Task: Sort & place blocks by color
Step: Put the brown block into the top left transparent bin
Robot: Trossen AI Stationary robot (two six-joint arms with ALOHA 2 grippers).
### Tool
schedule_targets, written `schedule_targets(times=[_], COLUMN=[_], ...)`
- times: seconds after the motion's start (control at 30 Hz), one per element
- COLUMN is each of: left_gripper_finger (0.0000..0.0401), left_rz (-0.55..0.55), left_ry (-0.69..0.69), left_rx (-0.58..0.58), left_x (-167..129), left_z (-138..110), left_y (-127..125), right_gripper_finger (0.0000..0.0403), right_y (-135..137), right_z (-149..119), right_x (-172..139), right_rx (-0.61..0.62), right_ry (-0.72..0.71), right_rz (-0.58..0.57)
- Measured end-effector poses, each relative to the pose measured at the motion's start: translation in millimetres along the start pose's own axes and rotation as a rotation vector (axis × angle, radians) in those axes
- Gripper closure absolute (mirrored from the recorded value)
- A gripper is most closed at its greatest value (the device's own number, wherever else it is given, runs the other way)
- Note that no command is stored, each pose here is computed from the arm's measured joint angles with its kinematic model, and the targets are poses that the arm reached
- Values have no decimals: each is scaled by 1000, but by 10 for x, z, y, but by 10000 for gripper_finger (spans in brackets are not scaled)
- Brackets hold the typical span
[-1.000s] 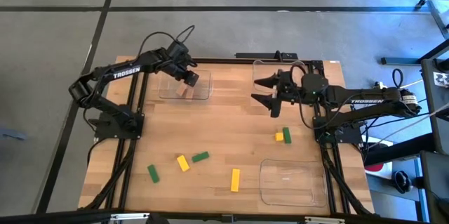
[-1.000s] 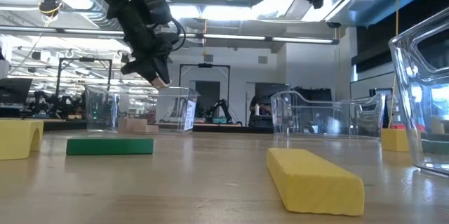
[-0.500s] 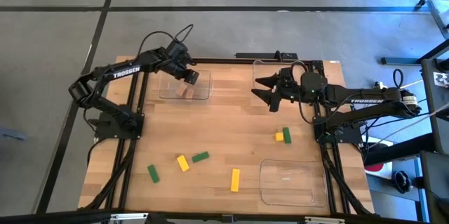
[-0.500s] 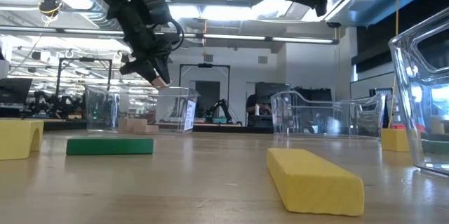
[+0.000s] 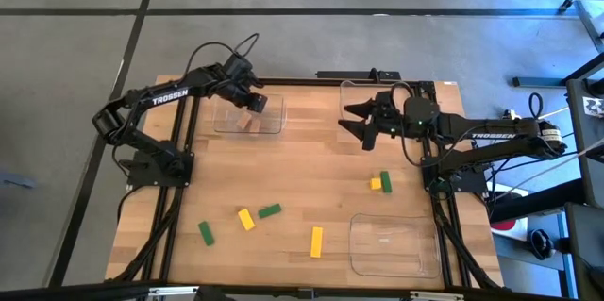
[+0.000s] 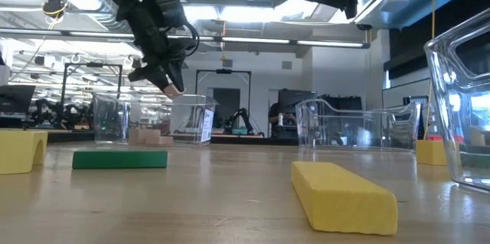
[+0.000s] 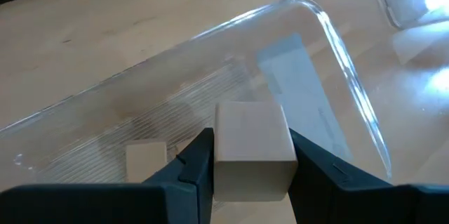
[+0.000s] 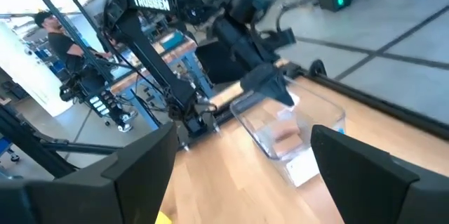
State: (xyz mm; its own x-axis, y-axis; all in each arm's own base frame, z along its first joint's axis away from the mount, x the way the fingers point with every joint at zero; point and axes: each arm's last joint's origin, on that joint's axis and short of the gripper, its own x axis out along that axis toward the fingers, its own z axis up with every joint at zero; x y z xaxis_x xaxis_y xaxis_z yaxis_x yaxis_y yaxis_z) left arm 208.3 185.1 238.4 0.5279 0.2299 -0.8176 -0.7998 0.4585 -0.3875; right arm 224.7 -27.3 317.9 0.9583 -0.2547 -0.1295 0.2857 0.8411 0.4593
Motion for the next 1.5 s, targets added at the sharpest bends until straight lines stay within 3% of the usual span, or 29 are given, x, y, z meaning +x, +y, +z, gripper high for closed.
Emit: schedule_targets(times=[0.23, 0.47, 0.77, 0.97, 1.27, 1.5], left_gripper_finger=[279, 279, 279, 279, 279, 279], left_rz=[49, 73, 38, 175, 236, 297], left_ry=[-26, 45, 190, 248, 292, 314], left_rx=[-66, -182, -175, -149, -194, -158], left_x=[24, 262, 529, 511, 603, 602], left_z=[33, 42, -77, -183, -376, -438], left_y=[54, 149, 92, 143, 353, 427], right_gripper_finger=[73, 73, 73, 73, 73, 73], right_y=[-52, -60, -70, -75, -75, -75], right_z=[-89, -102, -118, -115, -115, -115], right_x=[-5, -7, -10, -10, -10, -10], right_rx=[80, 99, 98, 95, 96, 97], right_ry=[86, 99, 113, 102, 102, 101], right_rz=[-61, -72, -84, -102, -104, -104])
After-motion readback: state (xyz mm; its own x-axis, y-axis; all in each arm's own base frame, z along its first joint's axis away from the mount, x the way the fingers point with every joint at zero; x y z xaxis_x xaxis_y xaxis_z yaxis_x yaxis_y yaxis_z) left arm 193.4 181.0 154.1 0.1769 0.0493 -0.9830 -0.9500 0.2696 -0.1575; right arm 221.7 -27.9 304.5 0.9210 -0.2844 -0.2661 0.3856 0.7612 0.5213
